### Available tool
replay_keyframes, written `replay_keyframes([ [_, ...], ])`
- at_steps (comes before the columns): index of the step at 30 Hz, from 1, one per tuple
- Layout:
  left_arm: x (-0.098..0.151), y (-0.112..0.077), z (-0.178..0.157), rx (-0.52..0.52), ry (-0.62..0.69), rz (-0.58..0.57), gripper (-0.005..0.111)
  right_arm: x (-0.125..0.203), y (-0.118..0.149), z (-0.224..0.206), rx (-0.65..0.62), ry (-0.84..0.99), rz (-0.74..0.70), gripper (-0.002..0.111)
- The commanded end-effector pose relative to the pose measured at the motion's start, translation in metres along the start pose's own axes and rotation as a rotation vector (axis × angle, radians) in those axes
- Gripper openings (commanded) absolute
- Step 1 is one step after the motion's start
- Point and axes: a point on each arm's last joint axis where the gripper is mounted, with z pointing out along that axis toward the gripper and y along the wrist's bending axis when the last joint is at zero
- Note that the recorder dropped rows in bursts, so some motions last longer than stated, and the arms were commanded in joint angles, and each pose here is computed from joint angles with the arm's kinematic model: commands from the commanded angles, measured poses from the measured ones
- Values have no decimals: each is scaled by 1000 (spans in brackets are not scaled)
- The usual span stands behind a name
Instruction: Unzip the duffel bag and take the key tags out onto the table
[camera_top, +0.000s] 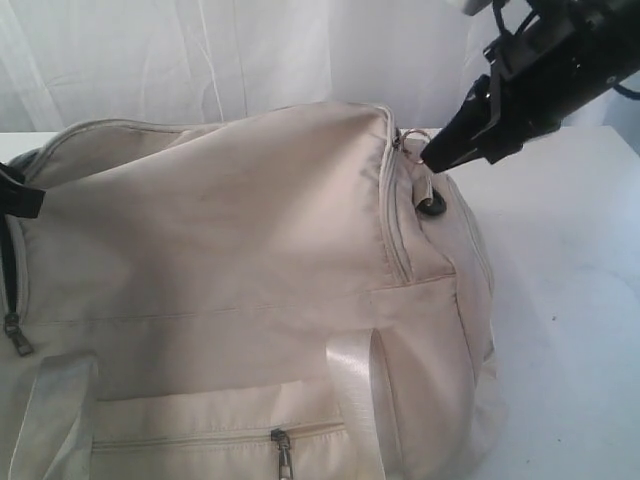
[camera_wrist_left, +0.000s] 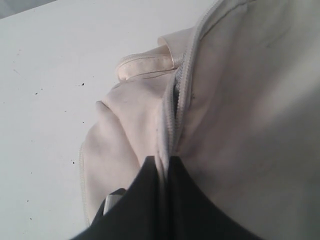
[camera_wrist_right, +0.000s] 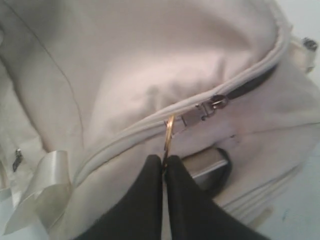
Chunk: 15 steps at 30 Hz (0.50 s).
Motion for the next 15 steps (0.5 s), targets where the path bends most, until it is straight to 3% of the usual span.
replay_keyframes([
  [1,3,-1,-3,5,14,-9,0,11,24,8,-52,60,-7,0],
  [15,4,-1,-3,6,16,-8,0,47,91,-14,-57,61,7,0],
])
